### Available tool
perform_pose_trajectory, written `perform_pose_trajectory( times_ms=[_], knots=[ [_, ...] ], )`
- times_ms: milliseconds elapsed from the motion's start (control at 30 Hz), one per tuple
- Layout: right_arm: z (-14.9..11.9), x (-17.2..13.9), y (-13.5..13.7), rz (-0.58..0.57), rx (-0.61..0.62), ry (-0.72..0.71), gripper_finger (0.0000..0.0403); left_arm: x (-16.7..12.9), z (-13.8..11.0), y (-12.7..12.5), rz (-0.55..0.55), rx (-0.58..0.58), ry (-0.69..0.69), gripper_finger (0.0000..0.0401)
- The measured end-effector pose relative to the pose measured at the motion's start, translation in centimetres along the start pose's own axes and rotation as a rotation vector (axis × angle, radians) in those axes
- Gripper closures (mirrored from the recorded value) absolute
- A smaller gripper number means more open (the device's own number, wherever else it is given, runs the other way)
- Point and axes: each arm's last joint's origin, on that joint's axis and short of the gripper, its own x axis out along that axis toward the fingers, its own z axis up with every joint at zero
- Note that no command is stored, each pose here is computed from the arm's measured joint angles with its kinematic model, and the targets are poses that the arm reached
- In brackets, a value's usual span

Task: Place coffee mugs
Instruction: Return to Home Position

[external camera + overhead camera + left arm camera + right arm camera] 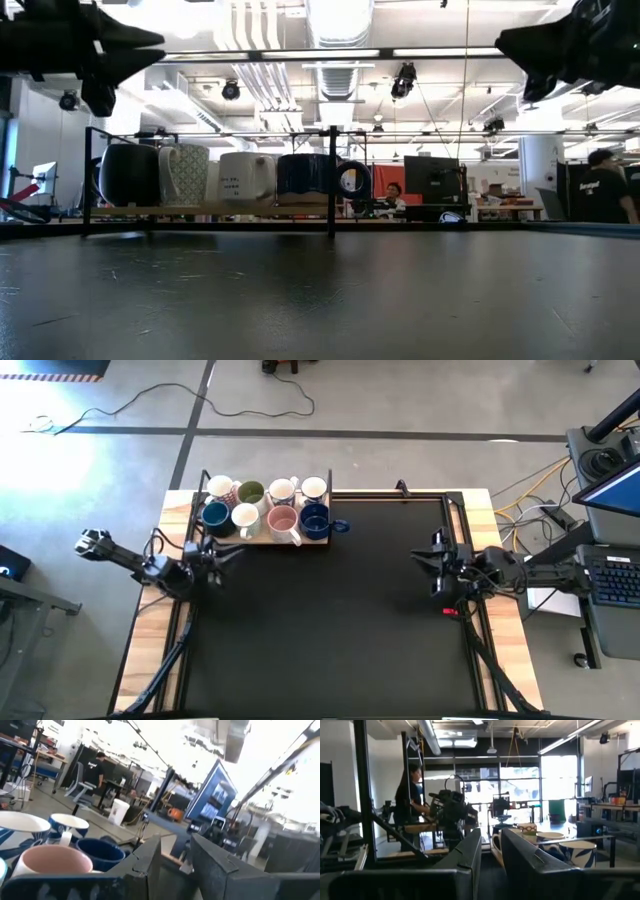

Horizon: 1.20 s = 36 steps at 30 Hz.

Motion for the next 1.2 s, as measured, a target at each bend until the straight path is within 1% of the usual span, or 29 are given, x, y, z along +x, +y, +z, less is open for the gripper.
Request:
perform_pose_trajectory(
  times_ms=[433, 567, 933, 1200],
  knots=[
    [0.0, 0.0, 0.0, 0.0, 0.0, -0.002, 0.0337, -1.1, 2.5, 0.8, -0.023, -0.155, -0.15, 0.0313],
    [0.0, 0.0, 0.0, 0.0, 0.0, -0.002, 0.0337, -1.4, 3.0, 1.1, -0.021, -0.187, -0.189, 0.0313],
    [0.1, -0.1, 0.0, -0.001, 0.0, -0.008, 0.0337, -1.2, 3.0, 1.8, 0.05, -0.156, -0.234, 0.0313],
    [0.6, -0.5, 0.0, 0.0, 0.005, -0.059, 0.0337, -1.1, 3.0, 2.0, 0.071, -0.144, -0.244, 0.0313]
  ],
)
